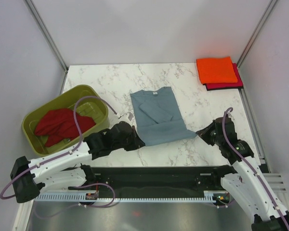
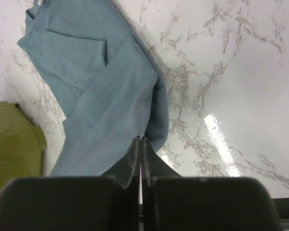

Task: Fold and stack the t-shirts
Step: Fold the tshirt

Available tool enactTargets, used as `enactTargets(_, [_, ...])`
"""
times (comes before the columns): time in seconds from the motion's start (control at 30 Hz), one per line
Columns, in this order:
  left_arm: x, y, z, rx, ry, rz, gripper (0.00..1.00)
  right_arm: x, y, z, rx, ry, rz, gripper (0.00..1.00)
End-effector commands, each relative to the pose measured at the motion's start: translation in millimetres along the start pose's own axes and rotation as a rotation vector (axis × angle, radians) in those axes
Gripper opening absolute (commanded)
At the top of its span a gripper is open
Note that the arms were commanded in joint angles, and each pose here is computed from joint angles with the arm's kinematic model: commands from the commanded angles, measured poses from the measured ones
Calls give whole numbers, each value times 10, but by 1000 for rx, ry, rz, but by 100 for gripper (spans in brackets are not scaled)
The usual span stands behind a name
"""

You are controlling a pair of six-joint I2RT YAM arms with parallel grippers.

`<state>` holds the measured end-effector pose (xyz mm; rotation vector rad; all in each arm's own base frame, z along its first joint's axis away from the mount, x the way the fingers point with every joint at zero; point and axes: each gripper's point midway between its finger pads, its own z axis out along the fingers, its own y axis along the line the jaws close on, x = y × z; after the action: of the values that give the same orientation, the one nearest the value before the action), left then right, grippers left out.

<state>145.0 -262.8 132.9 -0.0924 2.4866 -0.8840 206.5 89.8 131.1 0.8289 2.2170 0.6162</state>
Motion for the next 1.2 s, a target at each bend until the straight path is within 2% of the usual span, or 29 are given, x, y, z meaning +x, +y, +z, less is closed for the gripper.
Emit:
enactTargets(0.0, [-300,-60,-135,-62,-91,23,2,-370,217,-32,-4,-118,-57,0])
enactTargets(0.1, [-529,-43,-116,-99,-129,30,2,-532,451,42,-28,-133,-100,0])
enactTargets(0.23, [-784,30,-15,-132,-119,21,2,-760,762,201,-42,-150,-137,0])
enactTargets(0.33, [-1057,95,72,-162,-127,21,2,-883,987,471,-43,-131,-159,0])
enactTargets(0.4, [-1344,92,64,-170,-167,25,2,-1012,1219,534,-81,-138,-170,0])
enactTargets(0.53, [-1741,208,312,-215,-152,19,2,-1073,1407,934,-87,-88,-198,0])
enactTargets(0.6, [-1999,193,354,-212,-172,24,2,-1143,1622,1026,-151,-78,-227,0])
enactTargets(0.73, [-2364,243,566,-222,-174,17,2,-1178,1723,1474,-151,-32,-246,0])
enactTargets(0.87, [-2638,417,860,-230,-144,-16,2,-1379,1882,1784,-160,-52,-240,0])
enactTargets(0.97, [-2935,454,903,-224,-179,-16,2,-1483,1969,2019,-185,-41,-229,0])
enactTargets(1.0, [-2990,580,986,-245,-173,-32,2,-1505,1998,2075,-195,-38,-229,0])
enactTargets(1.07, [-3194,586,1040,-242,-200,-25,2,-1617,2066,2218,-210,-51,-227,0])
enactTargets(1.1, [-3210,742,1200,-263,-177,-36,2,-1599,2020,2364,-200,-38,-224,0])
enactTargets(1.17, [-3431,720,1266,-253,-205,-18,2,-1714,2181,2446,-261,-48,-226,1])
